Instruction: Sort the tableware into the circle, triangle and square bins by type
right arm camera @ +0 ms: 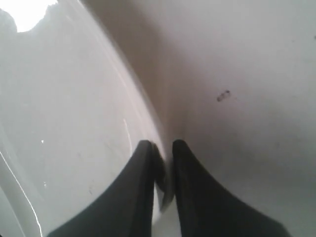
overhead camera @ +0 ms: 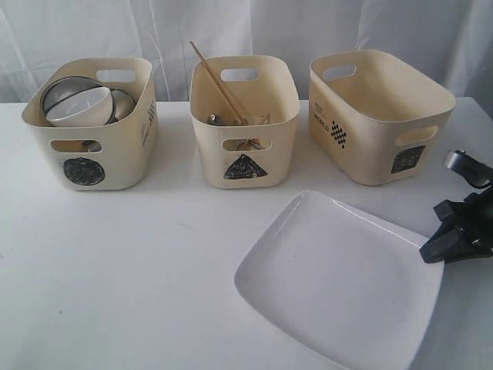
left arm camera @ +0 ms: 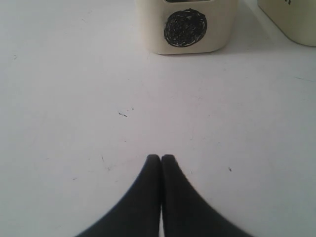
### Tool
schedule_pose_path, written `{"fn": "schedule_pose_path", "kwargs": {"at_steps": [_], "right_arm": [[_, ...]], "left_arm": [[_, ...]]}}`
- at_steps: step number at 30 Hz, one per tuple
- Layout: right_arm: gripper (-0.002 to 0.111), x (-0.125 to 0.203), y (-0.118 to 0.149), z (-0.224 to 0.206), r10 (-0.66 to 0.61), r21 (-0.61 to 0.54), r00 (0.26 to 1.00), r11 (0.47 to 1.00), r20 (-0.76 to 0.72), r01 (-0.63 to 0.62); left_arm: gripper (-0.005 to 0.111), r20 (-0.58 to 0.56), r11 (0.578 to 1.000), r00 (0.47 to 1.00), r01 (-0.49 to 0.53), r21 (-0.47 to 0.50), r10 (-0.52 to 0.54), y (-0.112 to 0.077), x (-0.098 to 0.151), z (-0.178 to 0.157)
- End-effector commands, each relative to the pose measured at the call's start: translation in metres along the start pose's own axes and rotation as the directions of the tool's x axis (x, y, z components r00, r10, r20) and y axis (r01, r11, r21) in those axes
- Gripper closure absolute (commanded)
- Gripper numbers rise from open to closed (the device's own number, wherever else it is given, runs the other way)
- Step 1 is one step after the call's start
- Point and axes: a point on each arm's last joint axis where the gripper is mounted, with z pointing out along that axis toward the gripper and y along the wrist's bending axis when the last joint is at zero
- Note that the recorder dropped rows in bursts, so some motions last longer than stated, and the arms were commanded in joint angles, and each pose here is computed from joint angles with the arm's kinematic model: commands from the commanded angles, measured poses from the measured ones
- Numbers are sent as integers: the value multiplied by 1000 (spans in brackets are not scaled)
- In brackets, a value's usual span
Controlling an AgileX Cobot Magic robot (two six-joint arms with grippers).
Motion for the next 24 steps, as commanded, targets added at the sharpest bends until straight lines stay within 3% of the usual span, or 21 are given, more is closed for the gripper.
{"fn": "schedule_pose_path", "kwargs": {"at_steps": [1, 6, 11, 13, 17, 24], "right_arm": [[94, 4, -5, 9, -16, -14, 999, 1000, -44, 15], [77, 7, -13, 21, 8, -34, 997, 999, -75, -11], [75, 10, -22, 35, 34, -47, 994, 998, -106, -39], [81, 12, -24, 38, 39, -53, 992, 998, -117, -45], [108, 14, -23, 41, 42, -77, 989, 996, -139, -54], [108, 10, -14, 40, 67, -177, 994, 981, -85, -81]], "left_arm": [[107, 1, 1000, 1000, 10, 10, -10, -1, 1, 0], [107, 1, 1000, 1000, 10, 10, -10, -1, 1, 0], [107, 1, 1000, 1000, 10, 10, -10, -1, 1, 0], [107, 1, 1000, 1000, 10, 10, -10, -1, 1, 0], [107, 1, 1000, 1000, 10, 10, -10, -1, 1, 0], [107, 1, 1000, 1000, 10, 10, -10, -1, 1, 0]]}}
